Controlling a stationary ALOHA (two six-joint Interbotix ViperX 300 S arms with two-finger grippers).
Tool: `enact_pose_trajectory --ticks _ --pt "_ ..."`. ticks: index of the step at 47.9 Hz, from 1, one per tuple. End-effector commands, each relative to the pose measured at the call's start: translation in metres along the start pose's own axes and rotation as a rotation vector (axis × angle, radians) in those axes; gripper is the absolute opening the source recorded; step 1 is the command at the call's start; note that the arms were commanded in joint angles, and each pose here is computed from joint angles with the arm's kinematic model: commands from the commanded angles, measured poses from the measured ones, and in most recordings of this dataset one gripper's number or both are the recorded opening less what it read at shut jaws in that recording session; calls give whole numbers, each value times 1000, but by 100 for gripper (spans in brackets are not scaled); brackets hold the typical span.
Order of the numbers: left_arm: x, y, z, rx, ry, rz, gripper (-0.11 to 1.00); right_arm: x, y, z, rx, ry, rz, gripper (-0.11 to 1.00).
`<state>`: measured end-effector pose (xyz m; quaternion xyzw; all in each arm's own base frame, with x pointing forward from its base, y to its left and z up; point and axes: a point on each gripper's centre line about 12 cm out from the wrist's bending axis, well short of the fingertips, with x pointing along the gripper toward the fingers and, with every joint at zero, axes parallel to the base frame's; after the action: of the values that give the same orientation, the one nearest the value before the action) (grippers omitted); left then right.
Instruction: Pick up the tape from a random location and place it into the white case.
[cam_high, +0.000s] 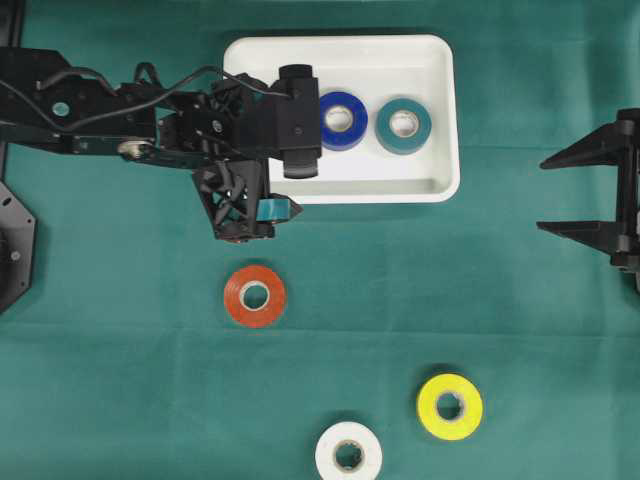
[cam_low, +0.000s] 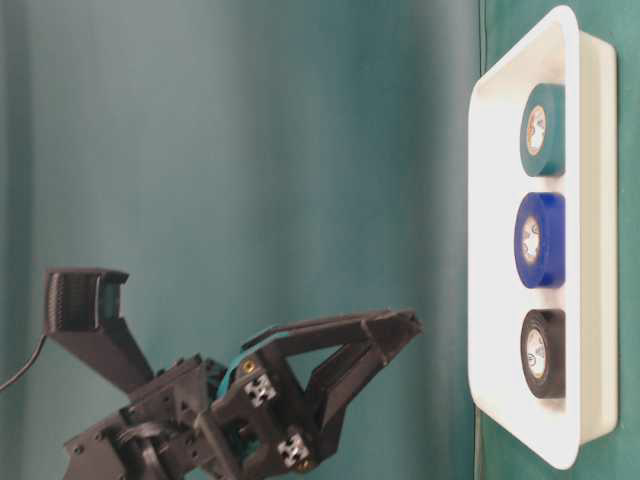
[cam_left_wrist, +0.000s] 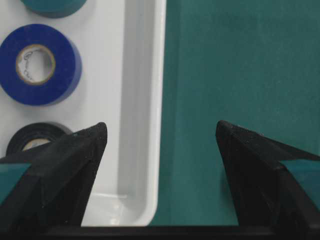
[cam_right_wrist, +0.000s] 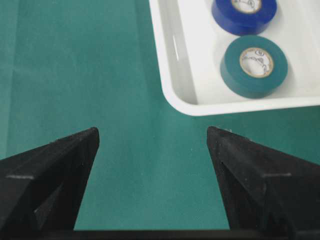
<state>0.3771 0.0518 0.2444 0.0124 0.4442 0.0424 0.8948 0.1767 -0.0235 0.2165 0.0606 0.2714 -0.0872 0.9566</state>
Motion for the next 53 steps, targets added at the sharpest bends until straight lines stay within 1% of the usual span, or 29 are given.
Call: enact_pose_trajectory --ticks 1,8,19,30,41,53 --pt "-24 0 6 1 -66 5 85 -2 1 12 2 -27 2 84" --pt "-47 0 0 1 -112 9 85 -3 1 14 2 -29 2 84" --pt "-85 -2 -14 1 -243 20 85 -3 1 16 1 -34 2 84" --pt "-114 -3 -31 4 -364 31 85 -4 2 20 2 -44 3 84" --pt "-135 -4 -45 4 -455 39 84 -6 2 24 1 -61 6 84" --pt "-140 -6 -57 6 -528 42 85 -8 3 31 0 -93 12 84"
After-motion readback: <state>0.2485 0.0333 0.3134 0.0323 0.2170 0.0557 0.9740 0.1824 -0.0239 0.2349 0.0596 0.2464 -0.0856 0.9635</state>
